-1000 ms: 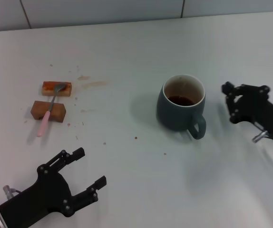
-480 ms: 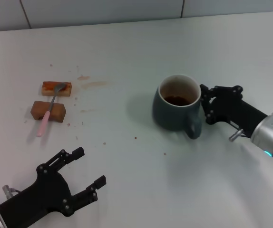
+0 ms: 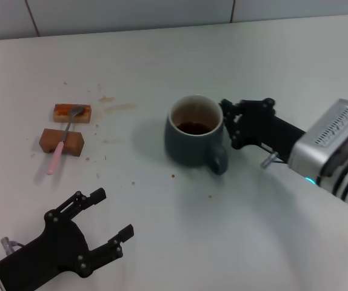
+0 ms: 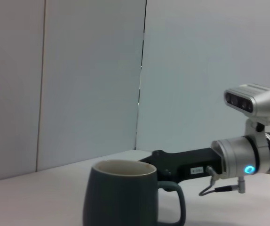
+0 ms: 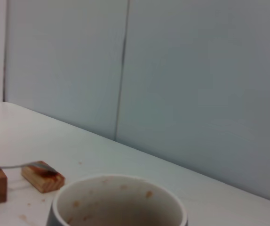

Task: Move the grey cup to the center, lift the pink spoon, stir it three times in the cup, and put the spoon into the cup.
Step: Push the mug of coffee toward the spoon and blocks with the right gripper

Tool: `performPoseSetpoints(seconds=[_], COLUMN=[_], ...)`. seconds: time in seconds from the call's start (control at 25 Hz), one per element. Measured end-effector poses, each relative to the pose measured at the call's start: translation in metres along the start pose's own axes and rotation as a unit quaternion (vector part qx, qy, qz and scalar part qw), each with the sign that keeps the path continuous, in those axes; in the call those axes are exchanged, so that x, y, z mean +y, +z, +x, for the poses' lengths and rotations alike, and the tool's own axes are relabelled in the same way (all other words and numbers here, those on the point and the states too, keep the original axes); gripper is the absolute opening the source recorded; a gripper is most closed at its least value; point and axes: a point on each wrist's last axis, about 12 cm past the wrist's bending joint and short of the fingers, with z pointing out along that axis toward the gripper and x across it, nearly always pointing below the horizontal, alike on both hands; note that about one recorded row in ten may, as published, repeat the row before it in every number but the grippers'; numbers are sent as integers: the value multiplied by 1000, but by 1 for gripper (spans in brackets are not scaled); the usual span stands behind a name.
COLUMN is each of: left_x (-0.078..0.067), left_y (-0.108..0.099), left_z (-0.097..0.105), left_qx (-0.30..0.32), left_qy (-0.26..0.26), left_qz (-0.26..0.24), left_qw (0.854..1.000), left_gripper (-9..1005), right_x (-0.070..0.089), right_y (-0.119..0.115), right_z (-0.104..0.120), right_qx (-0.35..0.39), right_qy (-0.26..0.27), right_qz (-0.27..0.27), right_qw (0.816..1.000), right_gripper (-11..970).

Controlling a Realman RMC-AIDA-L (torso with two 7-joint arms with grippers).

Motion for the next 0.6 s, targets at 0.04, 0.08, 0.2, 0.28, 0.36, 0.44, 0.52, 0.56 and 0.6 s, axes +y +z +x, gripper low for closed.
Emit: performPoseSetpoints(seconds=[0.04, 0.08, 0.2, 0.28, 0.36, 0.44, 0.52, 0.56, 0.6], left_x=[0, 0, -1, -1, -1, -1, -1, -1, -1], left_y=[0, 0, -1, -1, -1, -1, -1, -1, -1], left_z=[0, 0, 0, 0, 0, 0, 0, -1, -1], left_qx=[0, -1, -3, -3, -3, -3, -3, -3, -3], left_qy=[0, 0, 0, 0, 0, 0, 0, 0, 0], left_qz=[0, 0, 1, 1, 1, 1, 1, 1, 1], left_qw=[1000, 1000, 1000, 1000, 1000, 1000, 1000, 1000, 1000], left_gripper=[829, 829, 829, 828, 828, 828, 828, 828, 828], right_x=[1, 2, 6, 9, 12, 16, 19, 20, 21], right_y=[4, 6, 14, 19, 22, 25, 27, 28, 28], right_z=[-2, -4, -11, -14, -16, -18, -20, -20, -20], right_qx=[-1, -2, -8, -10, -10, -10, -10, -10, -9], right_qy=[0, 0, 0, 1, 0, -2, -2, -1, 0], right_qz=[-4, -7, -18, -26, -35, -44, -51, -53, -54], right_qw=[1000, 1000, 1000, 1000, 999, 999, 999, 999, 999], right_gripper=[60, 60, 61, 61, 61, 61, 60, 60, 59])
